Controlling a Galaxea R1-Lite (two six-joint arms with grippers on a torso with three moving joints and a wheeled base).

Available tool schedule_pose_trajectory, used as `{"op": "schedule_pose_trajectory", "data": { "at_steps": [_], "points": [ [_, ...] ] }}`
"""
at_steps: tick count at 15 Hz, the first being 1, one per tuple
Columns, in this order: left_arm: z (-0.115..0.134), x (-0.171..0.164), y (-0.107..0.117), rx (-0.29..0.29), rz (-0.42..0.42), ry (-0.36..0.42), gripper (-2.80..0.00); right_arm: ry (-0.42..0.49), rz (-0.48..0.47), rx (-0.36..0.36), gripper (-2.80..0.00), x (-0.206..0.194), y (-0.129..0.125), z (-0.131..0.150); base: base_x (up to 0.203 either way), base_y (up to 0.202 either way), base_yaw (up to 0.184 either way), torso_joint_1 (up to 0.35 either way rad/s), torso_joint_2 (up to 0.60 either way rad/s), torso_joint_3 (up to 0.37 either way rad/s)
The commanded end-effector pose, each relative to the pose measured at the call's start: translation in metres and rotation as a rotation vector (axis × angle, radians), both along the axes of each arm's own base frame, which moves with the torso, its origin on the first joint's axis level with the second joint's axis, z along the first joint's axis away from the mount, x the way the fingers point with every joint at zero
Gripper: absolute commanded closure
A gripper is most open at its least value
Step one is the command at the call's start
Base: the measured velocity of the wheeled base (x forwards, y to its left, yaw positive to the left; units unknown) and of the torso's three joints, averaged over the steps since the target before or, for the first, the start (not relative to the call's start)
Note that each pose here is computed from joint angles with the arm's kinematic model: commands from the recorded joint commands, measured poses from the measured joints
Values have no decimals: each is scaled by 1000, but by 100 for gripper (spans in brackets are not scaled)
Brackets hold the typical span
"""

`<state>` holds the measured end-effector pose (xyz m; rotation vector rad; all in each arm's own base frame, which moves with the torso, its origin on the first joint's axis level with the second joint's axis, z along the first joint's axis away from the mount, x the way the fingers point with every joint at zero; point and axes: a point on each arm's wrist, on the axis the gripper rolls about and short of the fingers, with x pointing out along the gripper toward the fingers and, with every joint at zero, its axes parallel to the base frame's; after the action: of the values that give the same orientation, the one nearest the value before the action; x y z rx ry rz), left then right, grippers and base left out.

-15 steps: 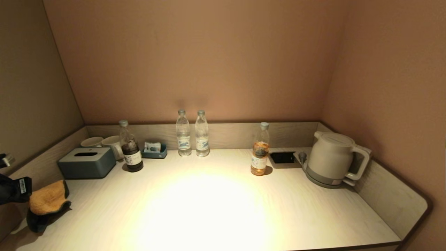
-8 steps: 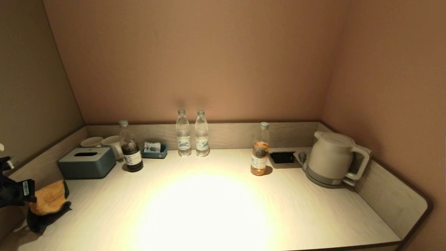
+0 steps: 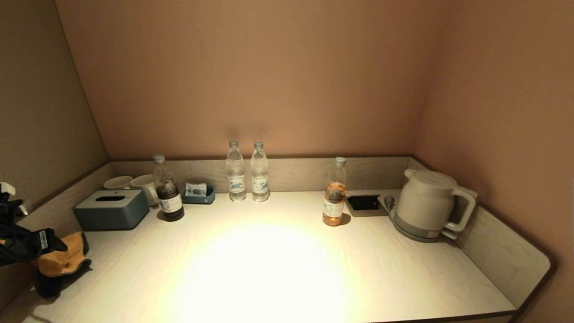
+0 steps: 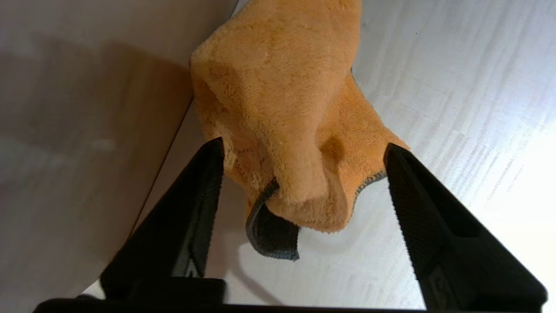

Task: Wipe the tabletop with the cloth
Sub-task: Pick up the tablecloth

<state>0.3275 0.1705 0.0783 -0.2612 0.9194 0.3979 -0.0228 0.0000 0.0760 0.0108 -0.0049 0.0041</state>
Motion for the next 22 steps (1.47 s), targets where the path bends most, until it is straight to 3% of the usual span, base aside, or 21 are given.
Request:
{"op": "schedule_pose_trajectory", "data": {
  "at_steps": [1,7,8,10,15,18,22],
  "points": [
    [-16,5,2,-16,-1,32,-280,-1,1,0,0,0,0,0,0,0,0,0,0,0],
    [-26,10,-4,-19,-21,50,-280,-1,1,0,0,0,0,0,0,0,0,0,0,0],
    [-31,11,-3,-17,-20,48,0,-1,1,0,0,0,0,0,0,0,0,0,0,0],
    [-33,14,-2,14,-20,-10,0,0,1,0,0,0,0,0,0,0,0,0,0,0],
    [-19,9,-4,23,-13,-39,0,0,1,0,0,0,0,0,0,0,0,0,0,0],
    [9,-2,-9,52,-15,-95,0,0,1,0,0,0,0,0,0,0,0,0,0,0],
    [66,-33,-41,101,-66,-216,0,-1,2,0,0,0,0,0,0,0,0,0,0,0]
  ]
}}
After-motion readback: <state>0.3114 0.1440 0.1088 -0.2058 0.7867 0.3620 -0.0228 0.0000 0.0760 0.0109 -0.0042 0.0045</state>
